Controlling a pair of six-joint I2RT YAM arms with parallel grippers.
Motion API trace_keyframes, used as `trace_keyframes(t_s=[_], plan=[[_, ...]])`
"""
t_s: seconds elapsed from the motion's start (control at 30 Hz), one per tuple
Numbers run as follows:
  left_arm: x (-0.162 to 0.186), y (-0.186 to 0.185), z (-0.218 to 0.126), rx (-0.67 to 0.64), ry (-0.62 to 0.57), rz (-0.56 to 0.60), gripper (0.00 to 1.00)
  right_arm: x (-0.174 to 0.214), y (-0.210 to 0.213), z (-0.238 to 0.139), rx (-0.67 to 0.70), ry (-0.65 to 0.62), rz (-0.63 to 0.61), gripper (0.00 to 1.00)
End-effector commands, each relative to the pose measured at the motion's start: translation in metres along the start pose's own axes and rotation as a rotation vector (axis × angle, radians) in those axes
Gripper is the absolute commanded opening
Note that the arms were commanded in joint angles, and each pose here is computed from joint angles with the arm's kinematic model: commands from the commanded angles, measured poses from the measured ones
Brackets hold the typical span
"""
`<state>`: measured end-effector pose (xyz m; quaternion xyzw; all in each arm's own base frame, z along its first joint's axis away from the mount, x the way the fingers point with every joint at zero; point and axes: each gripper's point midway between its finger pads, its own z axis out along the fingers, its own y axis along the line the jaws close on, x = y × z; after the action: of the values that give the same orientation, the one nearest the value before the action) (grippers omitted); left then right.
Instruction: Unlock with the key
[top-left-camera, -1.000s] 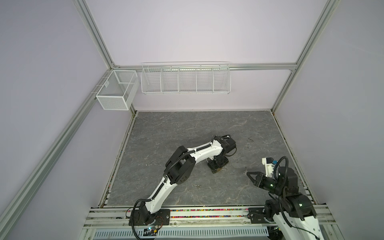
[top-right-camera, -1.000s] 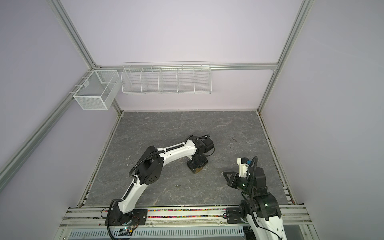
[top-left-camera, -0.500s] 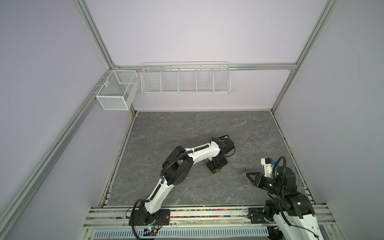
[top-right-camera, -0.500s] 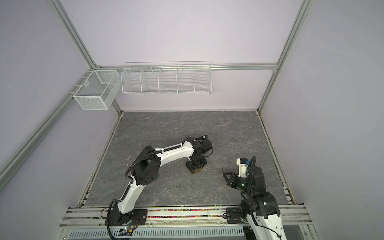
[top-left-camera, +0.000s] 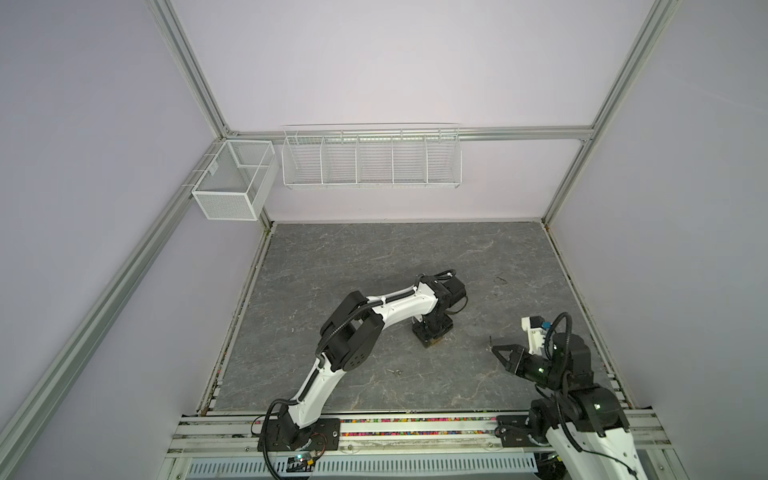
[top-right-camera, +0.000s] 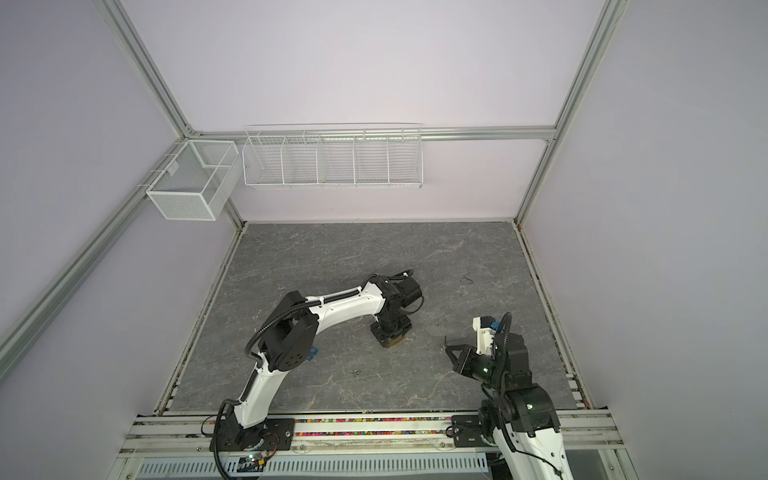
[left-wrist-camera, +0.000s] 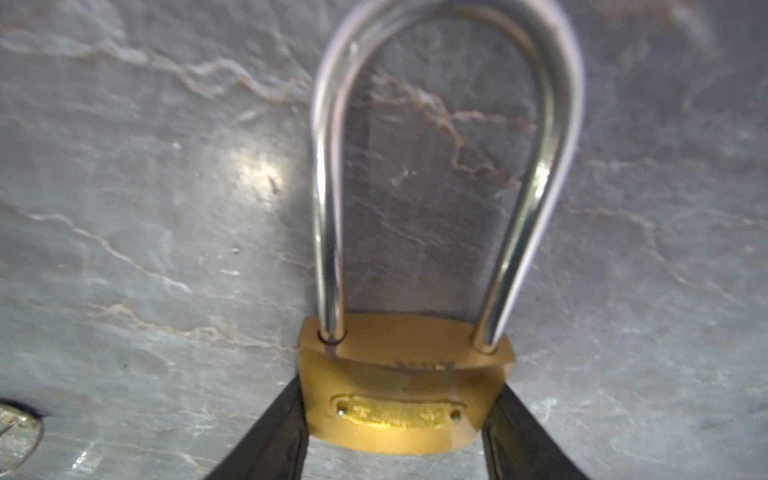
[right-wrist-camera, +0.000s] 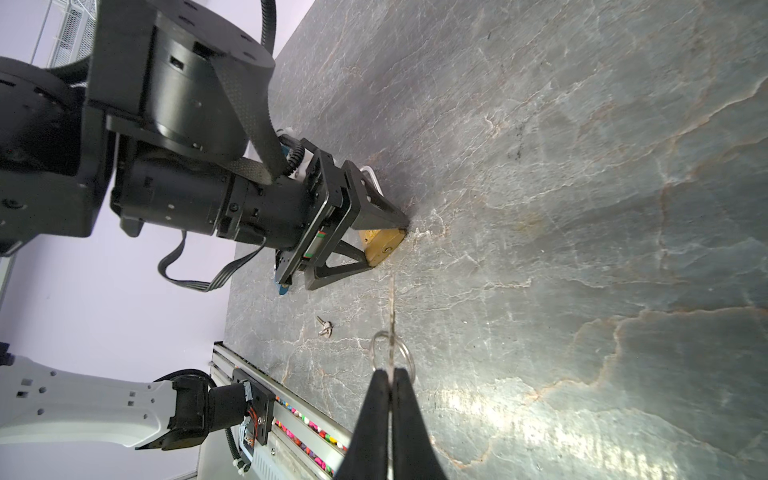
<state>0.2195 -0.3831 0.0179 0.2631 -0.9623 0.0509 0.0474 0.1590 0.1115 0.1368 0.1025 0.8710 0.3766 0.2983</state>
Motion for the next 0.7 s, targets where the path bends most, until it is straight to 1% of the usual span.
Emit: trace_keyframes(t_s=[0.0, 0.07, 0.13, 0.2, 0.3, 0.43, 0.53, 0.6, 0.67], plan=[[-0.031, 0.037, 0.062, -0.138, -0.105, 0.005, 0.57, 0.007, 0.001, 0.005, -0.052, 0.018, -0.004, 0.06], [-0.036, 0.038, 0.066, -0.129, -0.121, 0.017, 0.53, 0.006, 0.013, 0.005, -0.133, 0.001, -0.029, 0.06], [-0.040, 0.040, 0.069, -0.114, -0.137, 0.025, 0.48, 0.005, 0.019, 0.001, -0.167, -0.031, -0.053, 0.06], [-0.042, 0.040, 0.069, -0.086, -0.144, 0.028, 0.40, 0.006, 0.021, -0.002, -0.181, -0.036, -0.069, 0.06], [-0.044, 0.037, 0.057, -0.039, -0.168, 0.040, 0.24, 0.009, 0.022, 0.002, -0.197, -0.016, -0.070, 0.06], [-0.046, 0.030, 0.024, 0.011, -0.208, 0.079, 0.00, 0.007, 0.021, 0.015, -0.240, -0.004, -0.056, 0.06], [-0.046, 0.030, 0.001, 0.040, -0.229, 0.091, 0.00, 0.004, 0.022, 0.021, -0.263, -0.008, -0.074, 0.06], [-0.043, 0.023, -0.011, 0.108, -0.224, 0.089, 0.00, 0.002, 0.023, 0.023, -0.270, -0.019, -0.092, 0.06], [-0.037, 0.010, -0.024, 0.207, -0.208, 0.090, 0.00, -0.002, 0.025, 0.026, -0.280, -0.034, -0.108, 0.06]])
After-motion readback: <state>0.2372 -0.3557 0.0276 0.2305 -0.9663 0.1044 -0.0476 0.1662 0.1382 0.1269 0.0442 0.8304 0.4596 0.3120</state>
